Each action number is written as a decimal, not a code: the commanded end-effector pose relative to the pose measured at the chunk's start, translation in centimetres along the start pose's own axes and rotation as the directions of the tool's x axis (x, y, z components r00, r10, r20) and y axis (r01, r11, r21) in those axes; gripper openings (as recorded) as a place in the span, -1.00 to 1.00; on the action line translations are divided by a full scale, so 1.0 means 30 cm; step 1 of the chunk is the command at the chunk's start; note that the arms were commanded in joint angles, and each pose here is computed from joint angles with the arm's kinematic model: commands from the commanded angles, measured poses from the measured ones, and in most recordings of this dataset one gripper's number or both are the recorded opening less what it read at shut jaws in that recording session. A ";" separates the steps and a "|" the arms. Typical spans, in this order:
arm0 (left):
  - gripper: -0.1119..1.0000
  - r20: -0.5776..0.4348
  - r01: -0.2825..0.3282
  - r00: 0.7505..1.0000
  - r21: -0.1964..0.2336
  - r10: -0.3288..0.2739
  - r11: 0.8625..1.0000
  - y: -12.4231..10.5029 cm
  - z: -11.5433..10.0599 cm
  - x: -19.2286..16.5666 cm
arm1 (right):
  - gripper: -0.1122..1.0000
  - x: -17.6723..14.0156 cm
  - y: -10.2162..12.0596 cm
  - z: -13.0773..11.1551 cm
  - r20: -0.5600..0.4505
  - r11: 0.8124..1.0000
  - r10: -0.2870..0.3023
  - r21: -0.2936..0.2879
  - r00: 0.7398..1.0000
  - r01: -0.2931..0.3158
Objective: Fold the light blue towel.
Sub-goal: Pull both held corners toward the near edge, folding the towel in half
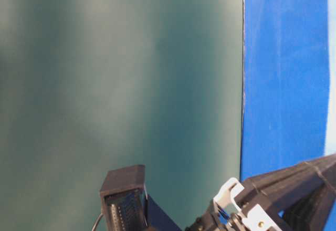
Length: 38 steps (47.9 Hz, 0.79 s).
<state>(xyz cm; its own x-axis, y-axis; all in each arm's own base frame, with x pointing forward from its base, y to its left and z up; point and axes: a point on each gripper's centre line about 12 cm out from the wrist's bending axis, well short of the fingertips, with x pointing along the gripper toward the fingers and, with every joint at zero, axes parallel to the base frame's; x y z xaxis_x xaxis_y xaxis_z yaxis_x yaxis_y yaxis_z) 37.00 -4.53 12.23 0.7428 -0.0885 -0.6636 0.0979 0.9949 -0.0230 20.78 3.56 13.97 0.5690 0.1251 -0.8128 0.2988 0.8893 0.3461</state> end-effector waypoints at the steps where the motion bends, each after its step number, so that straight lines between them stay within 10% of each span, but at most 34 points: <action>1: -0.77 0.021 0.022 1.000 0.006 -0.022 1.000 -0.036 0.025 -0.008 | -0.78 0.006 0.036 -0.002 -0.003 0.999 0.028 -0.016 1.000 -0.028; 38: -0.76 -0.001 0.050 0.999 0.021 -0.050 0.999 -0.085 0.015 0.028 | -0.78 0.081 0.153 -0.027 -0.072 0.997 0.069 -0.016 0.995 -0.070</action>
<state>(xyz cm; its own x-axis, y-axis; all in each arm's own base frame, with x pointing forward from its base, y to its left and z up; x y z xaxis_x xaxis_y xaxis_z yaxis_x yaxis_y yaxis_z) 37.18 -6.71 11.03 0.7152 -0.1267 -0.6873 0.1368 0.9898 -0.0402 22.39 7.78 12.47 0.5004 0.2001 -0.8423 0.2688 0.8889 0.3709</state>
